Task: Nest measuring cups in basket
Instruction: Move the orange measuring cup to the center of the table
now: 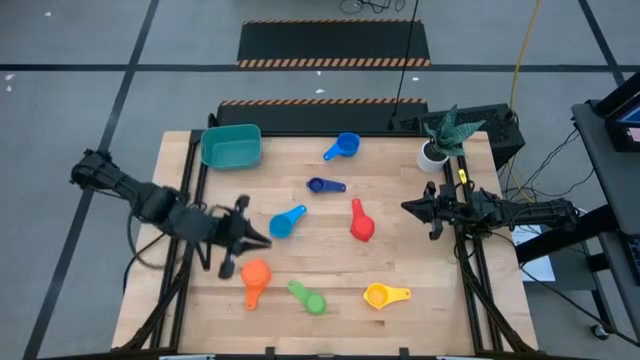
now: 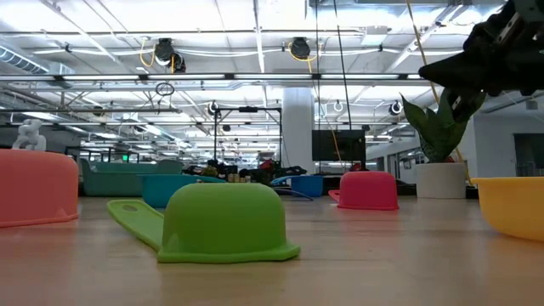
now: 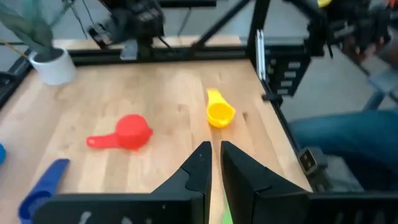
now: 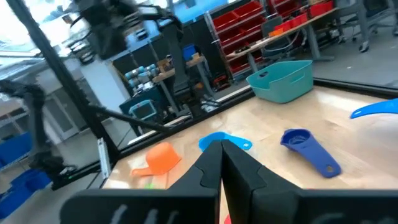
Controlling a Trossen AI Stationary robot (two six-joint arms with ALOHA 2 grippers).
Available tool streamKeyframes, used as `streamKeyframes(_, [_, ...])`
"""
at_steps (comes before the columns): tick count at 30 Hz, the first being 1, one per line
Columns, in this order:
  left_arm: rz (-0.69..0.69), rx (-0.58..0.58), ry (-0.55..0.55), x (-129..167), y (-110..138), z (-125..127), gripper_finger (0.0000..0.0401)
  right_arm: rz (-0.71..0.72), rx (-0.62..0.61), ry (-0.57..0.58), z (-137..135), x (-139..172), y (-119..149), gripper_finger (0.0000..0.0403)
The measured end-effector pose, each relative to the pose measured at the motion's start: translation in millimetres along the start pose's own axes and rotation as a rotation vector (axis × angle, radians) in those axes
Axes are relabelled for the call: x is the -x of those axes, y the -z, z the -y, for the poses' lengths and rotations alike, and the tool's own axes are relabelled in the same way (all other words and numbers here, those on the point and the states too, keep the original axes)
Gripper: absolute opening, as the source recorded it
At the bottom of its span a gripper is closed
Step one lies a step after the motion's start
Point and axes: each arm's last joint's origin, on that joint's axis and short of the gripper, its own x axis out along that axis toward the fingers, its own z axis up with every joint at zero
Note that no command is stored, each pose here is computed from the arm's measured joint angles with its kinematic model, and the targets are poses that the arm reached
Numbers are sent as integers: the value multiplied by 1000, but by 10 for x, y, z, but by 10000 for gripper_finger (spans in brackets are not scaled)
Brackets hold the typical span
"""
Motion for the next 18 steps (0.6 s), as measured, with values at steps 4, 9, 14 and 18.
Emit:
streamKeyframes(4, [-68,-47,2,-167,60,329,37,13,0,24,6,0,-5,0])
streamKeyframes(9, [-147,-84,54,-362,165,757,37,13,0,24,6,0,-6,0])
streamKeyframes(14, [-300,-60,27,-569,273,1077,37,25,5,45,11,1,-11,0])
streamKeyframes(18, [-408,-15,-28,-811,407,1298,37,33,4,43,9,1,-18,0])
